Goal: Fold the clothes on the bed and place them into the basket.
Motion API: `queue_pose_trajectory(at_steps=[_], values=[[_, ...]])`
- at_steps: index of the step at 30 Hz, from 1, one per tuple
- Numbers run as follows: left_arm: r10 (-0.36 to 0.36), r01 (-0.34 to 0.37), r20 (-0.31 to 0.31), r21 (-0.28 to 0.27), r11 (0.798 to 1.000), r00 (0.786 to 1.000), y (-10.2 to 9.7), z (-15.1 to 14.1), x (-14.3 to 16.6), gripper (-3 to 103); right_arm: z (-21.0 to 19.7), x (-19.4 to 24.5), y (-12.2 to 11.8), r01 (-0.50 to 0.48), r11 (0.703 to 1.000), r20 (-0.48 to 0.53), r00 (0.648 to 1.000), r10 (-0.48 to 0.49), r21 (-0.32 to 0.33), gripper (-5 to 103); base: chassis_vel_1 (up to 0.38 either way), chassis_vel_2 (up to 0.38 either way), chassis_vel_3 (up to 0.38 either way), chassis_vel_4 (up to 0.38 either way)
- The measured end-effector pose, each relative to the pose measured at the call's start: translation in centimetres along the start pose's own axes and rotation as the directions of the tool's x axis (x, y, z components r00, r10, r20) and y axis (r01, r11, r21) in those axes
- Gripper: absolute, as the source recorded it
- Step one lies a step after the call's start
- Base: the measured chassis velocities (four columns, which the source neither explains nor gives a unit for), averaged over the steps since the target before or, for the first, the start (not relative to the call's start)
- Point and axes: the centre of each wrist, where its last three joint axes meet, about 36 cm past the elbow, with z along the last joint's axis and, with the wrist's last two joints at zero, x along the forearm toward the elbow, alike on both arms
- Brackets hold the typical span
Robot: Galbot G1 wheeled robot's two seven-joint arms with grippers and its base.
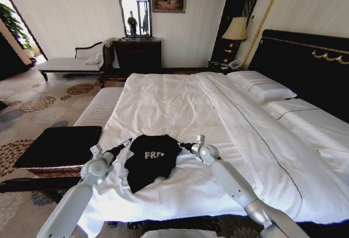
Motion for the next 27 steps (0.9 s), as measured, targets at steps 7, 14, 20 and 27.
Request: queue_pose_trajectory(at_steps=[7, 14, 20, 27], values=[[0.029, -0.028, -0.079, 0.012, 1.000, 0.996, -0.2, 0.7, -2.5, 99, -0.3, 0.5, -0.8, -0.017, 1.000, -0.001, 1.000, 0.017, 0.005, 0, 0.000, 0.000, 0.000, 0.000], [0.052, -0.046, -0.085, 0.071, 0.996, 0.995, -0.7, 0.0, -4.7, 90, -0.6, 0.7, -1.5, -0.035, 0.999, -0.001, 0.999, 0.035, 0.005, 0, 0.000, 0.000, 0.000, 0.000], [0.041, -0.032, -0.088, 0.103, 0.994, 0.995, -0.9, -0.1, -5.3, 69, -0.8, 0.4, -1.3, -0.032, 0.999, -0.002, 0.999, 0.032, 0.007, 0, 0.000, 0.000, 0.000, 0.000], [0.032, -0.023, -0.083, 0.112, 0.993, 0.996, -1.1, 0.4, -5.4, 41, -0.8, 0.3, -1.1, -0.029, 1.000, -0.002, 1.000, 0.029, 0.009, 0, 0.000, 0.000, 0.000, 0.000]])
